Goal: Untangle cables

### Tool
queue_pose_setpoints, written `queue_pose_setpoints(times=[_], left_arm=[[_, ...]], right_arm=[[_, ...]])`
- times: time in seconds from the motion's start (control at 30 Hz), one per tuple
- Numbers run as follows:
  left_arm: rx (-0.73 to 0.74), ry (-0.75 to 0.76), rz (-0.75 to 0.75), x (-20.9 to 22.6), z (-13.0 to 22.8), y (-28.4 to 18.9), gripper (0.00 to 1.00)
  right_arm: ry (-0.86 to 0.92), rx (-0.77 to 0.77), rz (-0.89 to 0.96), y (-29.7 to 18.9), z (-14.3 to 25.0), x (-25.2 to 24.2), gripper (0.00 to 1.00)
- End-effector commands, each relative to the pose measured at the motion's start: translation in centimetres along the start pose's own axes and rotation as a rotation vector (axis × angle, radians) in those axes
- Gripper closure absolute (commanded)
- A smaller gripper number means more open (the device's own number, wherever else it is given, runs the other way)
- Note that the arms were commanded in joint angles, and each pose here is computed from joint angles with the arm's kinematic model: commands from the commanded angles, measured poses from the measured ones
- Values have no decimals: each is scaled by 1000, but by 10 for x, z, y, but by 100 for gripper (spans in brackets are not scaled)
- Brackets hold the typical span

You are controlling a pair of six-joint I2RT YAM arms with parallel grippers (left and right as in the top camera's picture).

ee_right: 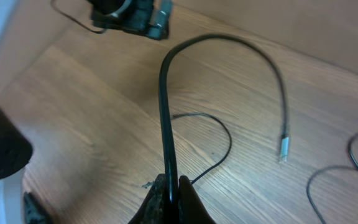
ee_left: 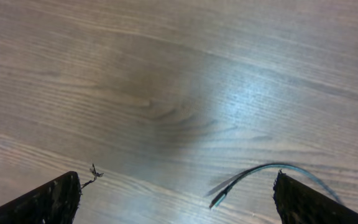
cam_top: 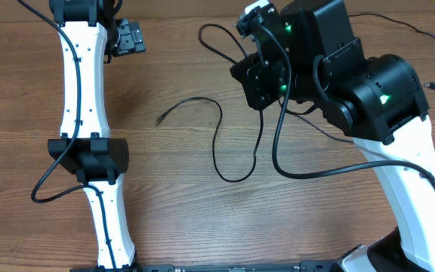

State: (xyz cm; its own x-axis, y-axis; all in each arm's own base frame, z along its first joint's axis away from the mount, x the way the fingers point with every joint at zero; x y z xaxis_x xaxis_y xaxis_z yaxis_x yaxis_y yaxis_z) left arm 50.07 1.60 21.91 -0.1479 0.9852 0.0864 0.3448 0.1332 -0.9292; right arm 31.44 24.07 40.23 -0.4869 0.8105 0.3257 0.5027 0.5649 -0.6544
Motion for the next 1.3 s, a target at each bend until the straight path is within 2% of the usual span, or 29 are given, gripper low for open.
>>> queue_pose_setpoints(times=[0.0,0.1,0.17,0.23,0.43,0.63,0.73,0.9,0.97,1.17,1.27], left_arm=[[-15,-51,97,-13,0,-16,0],[18,35,255,-39,8,-19,0],[-3,243,518,-80,13,-33,1],[-34,436,707,-109,25,-48,0],[44,558,576,-116,42,-24,0],[76,738,605,-159,61,-5,1],[118,712,608,-178,68,8,1],[275,453,518,-193,83,45,0],[322,410,489,-198,91,60,1],[388,243,259,-186,101,94,1],[406,173,239,-187,103,100,0]], right_arm=[[89,-47,77,-7,-7,-12,96],[89,-54,91,-8,-9,-15,96],[88,-60,90,-8,-10,-14,96],[96,-69,106,-8,-12,-17,96],[137,-86,150,-9,-13,-25,96],[137,-86,150,-9,-13,-25,96],[137,-87,154,-9,-14,-25,96],[150,-97,177,-10,-15,-29,96],[166,-103,192,-11,-15,-32,96],[168,-99,217,-11,-13,-36,96],[169,-101,245,-12,-13,-40,96]])
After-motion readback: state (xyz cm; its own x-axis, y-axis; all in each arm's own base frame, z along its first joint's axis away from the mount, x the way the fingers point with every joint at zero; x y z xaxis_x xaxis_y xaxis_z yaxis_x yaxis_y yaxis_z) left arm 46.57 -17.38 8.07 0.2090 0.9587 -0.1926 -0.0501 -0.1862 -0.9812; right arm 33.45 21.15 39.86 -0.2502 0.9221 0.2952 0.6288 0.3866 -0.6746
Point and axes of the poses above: each gripper's point midway between its finger pads, its own y axis out along the fingers, its own x axis along the line the jaws close on, z = x × y, the point moved 1 cm from there along -y, back along the fingers, and after that the axes turned 10 degrees about y, right-handed, at the moved point
